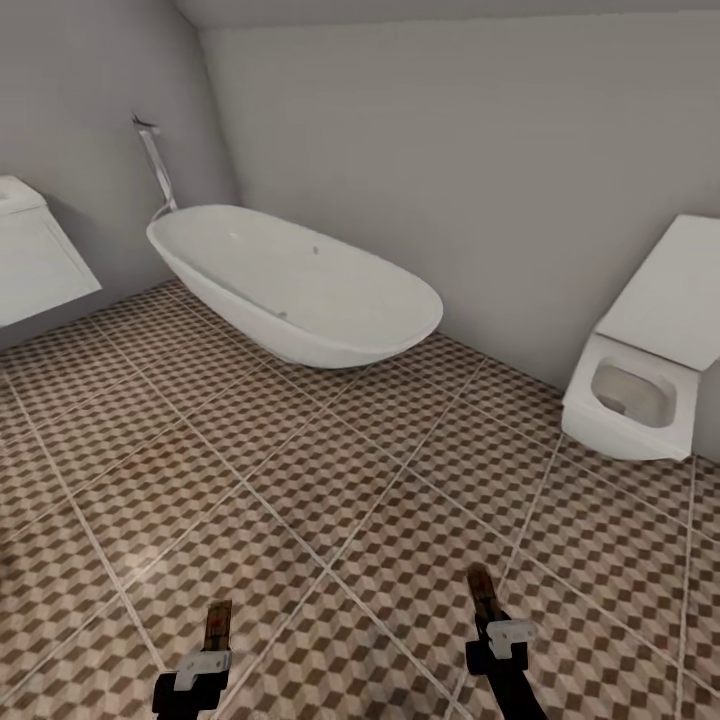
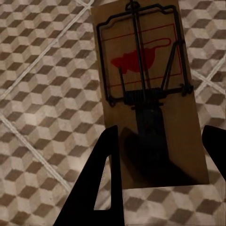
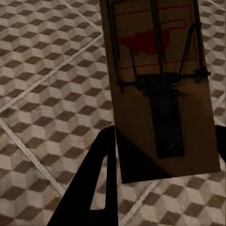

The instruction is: Take the four mousetraps from the cabinet in the bathroom and place them on the bathroom floor. Make sure all four end up on the same floor surface, and ensure that at least two of them are either under or directly next to the same bathroom sink.

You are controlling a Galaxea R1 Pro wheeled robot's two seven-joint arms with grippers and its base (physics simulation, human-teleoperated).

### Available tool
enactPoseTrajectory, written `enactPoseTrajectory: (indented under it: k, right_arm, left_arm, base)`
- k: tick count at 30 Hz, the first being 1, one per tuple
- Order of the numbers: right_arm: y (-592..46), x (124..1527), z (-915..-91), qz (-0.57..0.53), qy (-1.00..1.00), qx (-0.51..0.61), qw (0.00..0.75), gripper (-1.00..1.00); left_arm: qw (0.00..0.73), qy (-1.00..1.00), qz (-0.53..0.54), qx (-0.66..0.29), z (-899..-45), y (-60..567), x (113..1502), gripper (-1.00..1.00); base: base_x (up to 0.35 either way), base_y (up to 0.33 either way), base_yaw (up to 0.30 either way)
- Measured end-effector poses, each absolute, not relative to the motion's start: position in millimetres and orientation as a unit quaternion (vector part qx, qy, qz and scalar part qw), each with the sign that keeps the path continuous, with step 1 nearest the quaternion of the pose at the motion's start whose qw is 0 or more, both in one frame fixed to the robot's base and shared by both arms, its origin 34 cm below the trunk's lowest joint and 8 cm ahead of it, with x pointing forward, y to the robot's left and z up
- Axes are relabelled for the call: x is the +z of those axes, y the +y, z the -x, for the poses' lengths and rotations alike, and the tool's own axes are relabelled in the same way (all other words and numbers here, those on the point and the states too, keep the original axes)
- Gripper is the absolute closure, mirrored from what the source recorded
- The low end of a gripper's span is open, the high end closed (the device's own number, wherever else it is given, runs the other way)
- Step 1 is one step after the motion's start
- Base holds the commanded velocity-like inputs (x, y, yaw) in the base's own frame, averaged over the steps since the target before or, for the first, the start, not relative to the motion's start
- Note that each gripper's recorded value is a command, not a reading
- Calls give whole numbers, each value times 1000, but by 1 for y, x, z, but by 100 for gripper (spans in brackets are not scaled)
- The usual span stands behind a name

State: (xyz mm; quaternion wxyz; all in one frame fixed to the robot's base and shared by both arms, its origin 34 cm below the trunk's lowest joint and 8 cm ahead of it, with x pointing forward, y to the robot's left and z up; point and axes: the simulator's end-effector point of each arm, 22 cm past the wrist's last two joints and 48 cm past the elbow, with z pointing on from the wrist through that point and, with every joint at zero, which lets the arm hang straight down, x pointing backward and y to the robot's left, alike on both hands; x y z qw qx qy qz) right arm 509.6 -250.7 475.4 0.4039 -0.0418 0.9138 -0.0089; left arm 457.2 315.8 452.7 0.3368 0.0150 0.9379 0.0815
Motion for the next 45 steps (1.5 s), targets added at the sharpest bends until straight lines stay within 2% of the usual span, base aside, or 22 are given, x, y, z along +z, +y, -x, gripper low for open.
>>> enactPoseTrajectory:
  k: [17,45]
  right_arm:
    - [-251,472,-506,42,916,-9,400,100]
    - [-251,467,-501,42,919,-9,393,100]
  left_arm:
    - [333,939,-15,81,-454,316,450,100]
    - [326,942,-16,81,-448,316,445,100]
  base:
    - [144,1,279]
    - [194,63,279]
